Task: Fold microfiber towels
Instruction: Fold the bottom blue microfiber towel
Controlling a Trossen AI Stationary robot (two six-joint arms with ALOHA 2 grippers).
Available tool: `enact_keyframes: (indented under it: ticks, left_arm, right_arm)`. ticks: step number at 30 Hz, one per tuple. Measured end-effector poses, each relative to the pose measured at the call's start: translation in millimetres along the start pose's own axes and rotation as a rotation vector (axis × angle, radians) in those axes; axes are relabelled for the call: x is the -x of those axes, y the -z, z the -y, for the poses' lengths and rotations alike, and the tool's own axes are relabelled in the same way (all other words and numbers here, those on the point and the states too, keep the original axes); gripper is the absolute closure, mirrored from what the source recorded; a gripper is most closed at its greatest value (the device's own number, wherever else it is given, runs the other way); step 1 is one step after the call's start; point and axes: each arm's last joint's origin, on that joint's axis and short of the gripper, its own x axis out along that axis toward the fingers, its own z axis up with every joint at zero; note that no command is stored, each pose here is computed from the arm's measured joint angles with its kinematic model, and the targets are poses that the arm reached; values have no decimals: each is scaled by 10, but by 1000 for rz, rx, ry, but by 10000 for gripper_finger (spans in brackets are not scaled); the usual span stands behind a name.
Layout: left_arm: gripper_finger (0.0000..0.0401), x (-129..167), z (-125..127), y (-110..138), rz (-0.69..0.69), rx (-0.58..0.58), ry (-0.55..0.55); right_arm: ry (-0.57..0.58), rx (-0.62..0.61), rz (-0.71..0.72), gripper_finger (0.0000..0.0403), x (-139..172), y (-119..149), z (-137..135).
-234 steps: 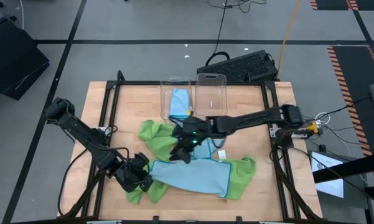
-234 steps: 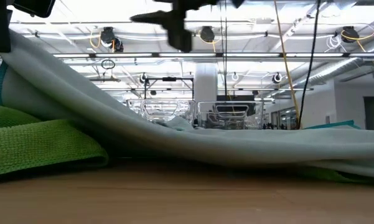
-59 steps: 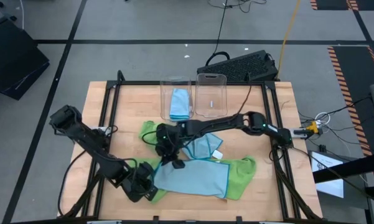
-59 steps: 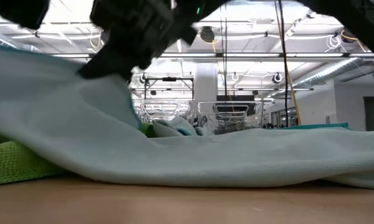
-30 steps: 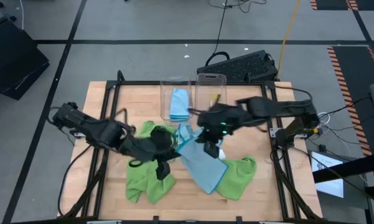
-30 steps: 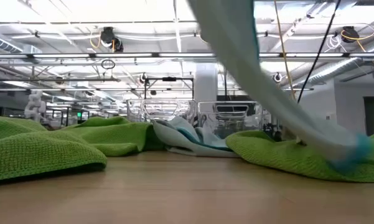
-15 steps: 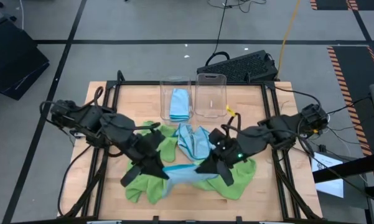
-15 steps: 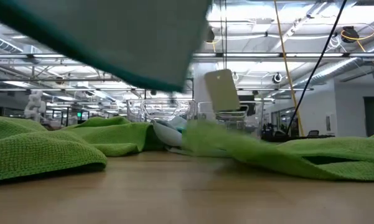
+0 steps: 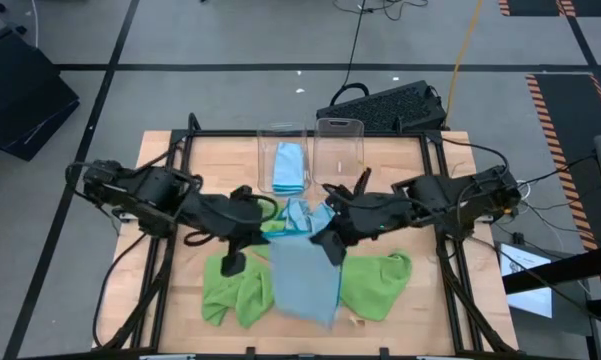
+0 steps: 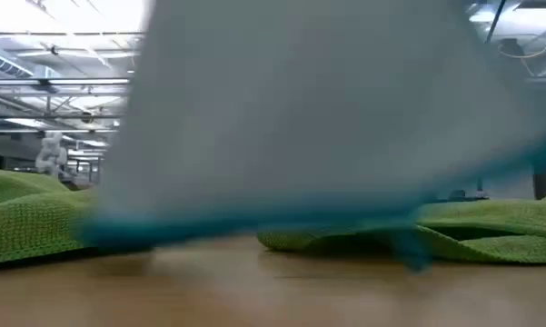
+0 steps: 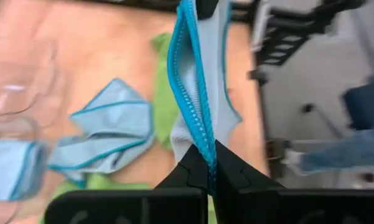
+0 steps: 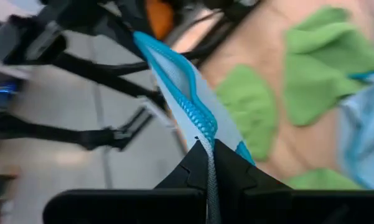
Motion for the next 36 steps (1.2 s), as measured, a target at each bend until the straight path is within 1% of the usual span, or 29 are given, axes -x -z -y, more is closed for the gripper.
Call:
enact_keyframes:
  ticks: [3,6,9,15,20,24,26,31,36]
  left_arm:
    - [399,-169,-83,62,-37,-2,-85]
    - [400,-396,-184,172,-102,-4,-159]
    - [398,-584,-299,279,-146,-5,-261]
    - [398,-776,-512,355,-147,-1,-429]
    - [399,-1053,-722,436,-132,-4,-457]
    - [399,-1288,-882,578,-130,31,-471]
    - [399,-1359,-943,632,-128,58,-479]
    - [399,-1409,-1034,634,-111,77,-465]
    - [398,-1348,-1091,519,-66,96,-465]
  right_arm:
    - [94,10,-15,399,-144,-28,174]
    - [149,40,-23,399,-302,-49,336]
    - [206,61,-35,399,-471,-54,522]
    - [289,89,-37,399,-784,-80,923]
    - [346,72,-46,399,-965,-70,1241]
    - [392,56,-62,399,-1081,-9,1470]
    - [401,64,-62,399,-1121,-3,1557]
    - [415,100,-56,399,-1120,-135,1730]
    - [400,163,-36,399,-911,-327,1836]
